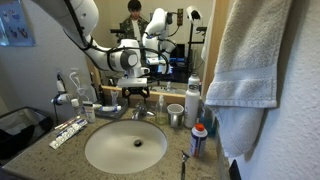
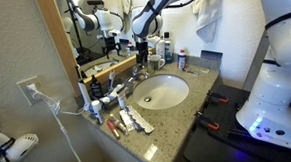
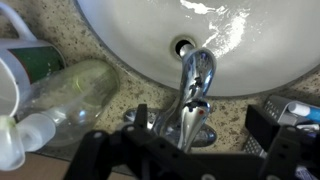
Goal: Open the faucet then close it again
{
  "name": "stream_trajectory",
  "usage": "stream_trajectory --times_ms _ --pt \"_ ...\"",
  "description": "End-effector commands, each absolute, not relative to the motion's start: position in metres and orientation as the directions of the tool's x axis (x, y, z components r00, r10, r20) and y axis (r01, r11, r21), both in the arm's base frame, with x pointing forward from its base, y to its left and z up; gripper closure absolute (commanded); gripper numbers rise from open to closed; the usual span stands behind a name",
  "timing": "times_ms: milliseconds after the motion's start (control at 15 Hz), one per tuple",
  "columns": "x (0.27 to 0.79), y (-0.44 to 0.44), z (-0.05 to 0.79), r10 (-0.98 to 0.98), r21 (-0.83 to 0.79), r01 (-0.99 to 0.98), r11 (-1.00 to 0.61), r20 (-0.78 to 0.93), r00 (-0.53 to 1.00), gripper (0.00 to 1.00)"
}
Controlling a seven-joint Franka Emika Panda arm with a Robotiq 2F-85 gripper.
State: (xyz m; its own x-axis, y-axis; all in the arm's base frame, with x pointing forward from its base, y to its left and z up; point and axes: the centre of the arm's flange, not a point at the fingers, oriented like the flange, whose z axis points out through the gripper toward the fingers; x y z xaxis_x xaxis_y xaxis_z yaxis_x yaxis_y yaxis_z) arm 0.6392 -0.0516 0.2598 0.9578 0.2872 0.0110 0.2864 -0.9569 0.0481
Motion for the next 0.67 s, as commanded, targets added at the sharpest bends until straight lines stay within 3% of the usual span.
stream_trajectory --times_ms 0,267,333,400,600 --pt "0.66 -0.057 0.247 0.292 0.08 0.288 -0.954 0.043 0.955 0.0" --pt "0.668 -0.061 0.235 0.29 0.085 0.285 -0.955 0.06 0.955 0.0" --pt "0.669 -0.061 0.232 0.283 0.086 0.277 -0.957 0.066 0.957 0.25" --pt "0.67 -0.06 0.23 0.275 0.086 0.268 -0.96 0.075 0.959 0.26" --pt "0.674 -0.055 0.225 0.258 0.09 0.249 -0.964 0.109 0.96 0.49"
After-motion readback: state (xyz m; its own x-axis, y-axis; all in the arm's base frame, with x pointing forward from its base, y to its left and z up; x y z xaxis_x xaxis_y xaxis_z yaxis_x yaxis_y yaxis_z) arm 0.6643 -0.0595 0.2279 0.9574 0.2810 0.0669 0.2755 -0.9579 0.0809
